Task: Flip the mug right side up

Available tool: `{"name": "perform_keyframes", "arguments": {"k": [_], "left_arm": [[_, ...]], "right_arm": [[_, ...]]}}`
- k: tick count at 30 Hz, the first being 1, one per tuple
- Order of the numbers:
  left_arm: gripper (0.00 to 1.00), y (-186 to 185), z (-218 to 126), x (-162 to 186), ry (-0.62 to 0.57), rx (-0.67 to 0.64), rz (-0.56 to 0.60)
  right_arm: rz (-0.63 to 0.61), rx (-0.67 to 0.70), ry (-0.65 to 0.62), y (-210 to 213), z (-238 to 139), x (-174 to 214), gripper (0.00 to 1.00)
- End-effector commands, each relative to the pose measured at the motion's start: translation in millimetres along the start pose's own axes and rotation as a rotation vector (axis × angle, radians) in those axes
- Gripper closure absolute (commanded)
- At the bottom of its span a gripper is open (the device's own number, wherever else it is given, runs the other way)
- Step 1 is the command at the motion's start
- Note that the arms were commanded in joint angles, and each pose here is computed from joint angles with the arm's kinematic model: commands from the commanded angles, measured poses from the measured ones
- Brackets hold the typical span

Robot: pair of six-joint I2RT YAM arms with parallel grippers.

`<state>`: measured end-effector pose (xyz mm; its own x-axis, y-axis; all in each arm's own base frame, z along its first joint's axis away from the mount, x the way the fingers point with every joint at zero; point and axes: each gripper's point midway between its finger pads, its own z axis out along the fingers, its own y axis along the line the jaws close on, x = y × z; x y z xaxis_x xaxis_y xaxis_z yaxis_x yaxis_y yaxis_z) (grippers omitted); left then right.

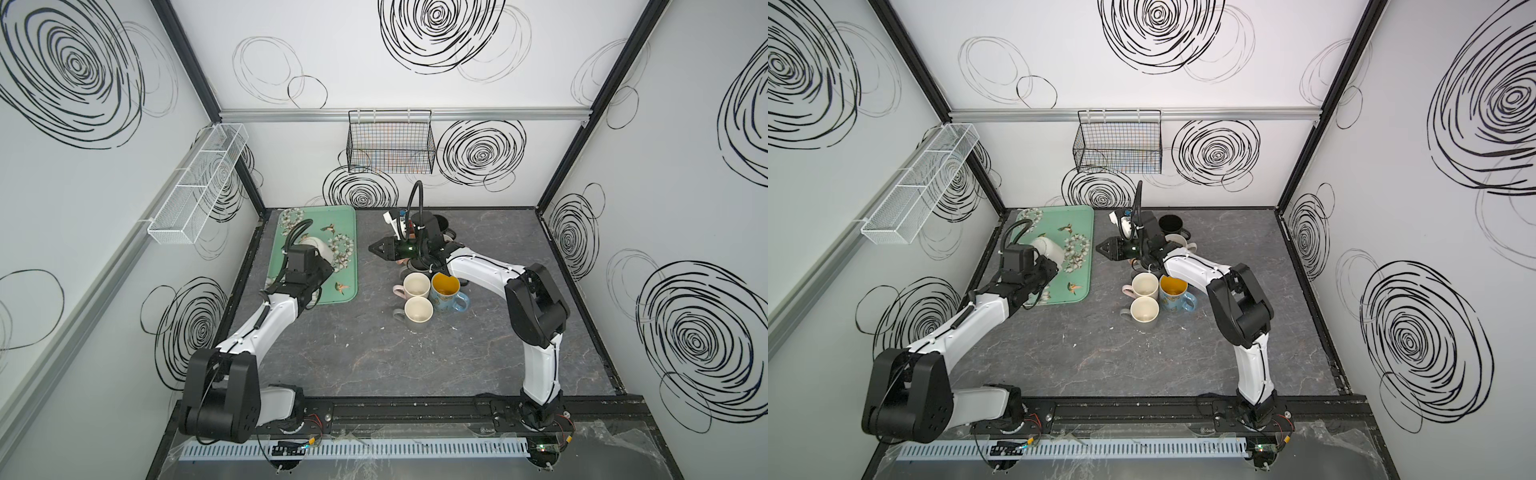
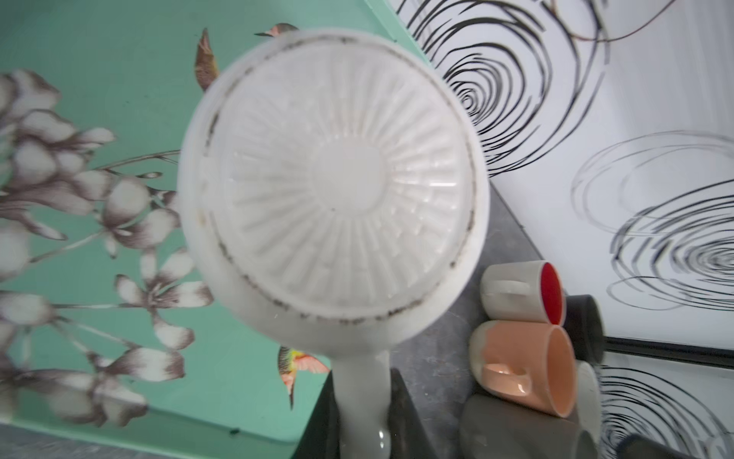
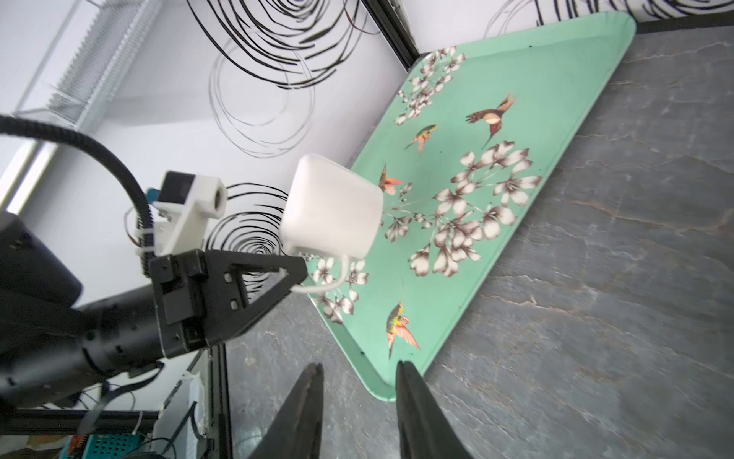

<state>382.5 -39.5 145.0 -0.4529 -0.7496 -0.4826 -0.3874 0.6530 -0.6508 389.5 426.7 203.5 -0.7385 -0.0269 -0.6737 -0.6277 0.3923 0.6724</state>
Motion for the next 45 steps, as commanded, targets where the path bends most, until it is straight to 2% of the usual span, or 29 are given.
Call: {"name": "perform_keyframes", "arguments": {"k": [1,8,14,26,32,45], "left_arm": [[1.00,-84,-39,-45,-0.166,0.389,-0.001],[1.00,-135,-75,-58,-0.191,0.651,-0.010],[1.00,-165,-103,-61,-0.200,0.811,-0.010],[1.00,-202,-137,-52,-0.170,0.963,-0.004],[1.00,-215,-148,-48,-0.156,1.012,-0.013],[1.00,-225,-164,-44,-0.146,1.061,-0.020]], "right_arm": [[0.023,-0.130,-0.070,43,-18,-24,0.65],[0.110,-0.280,-0.116,75,-32,-44,0.61],[0.236,-0.404,-0.154,84,-44,-56,0.55],[0.307,-0.566,-0.150,103,-44,-80,0.50],[0.321,-0.548,-0.122,103,-32,-77,0.49],[0.339,-0.466,-0.130,87,-31,-71,0.47]]}}
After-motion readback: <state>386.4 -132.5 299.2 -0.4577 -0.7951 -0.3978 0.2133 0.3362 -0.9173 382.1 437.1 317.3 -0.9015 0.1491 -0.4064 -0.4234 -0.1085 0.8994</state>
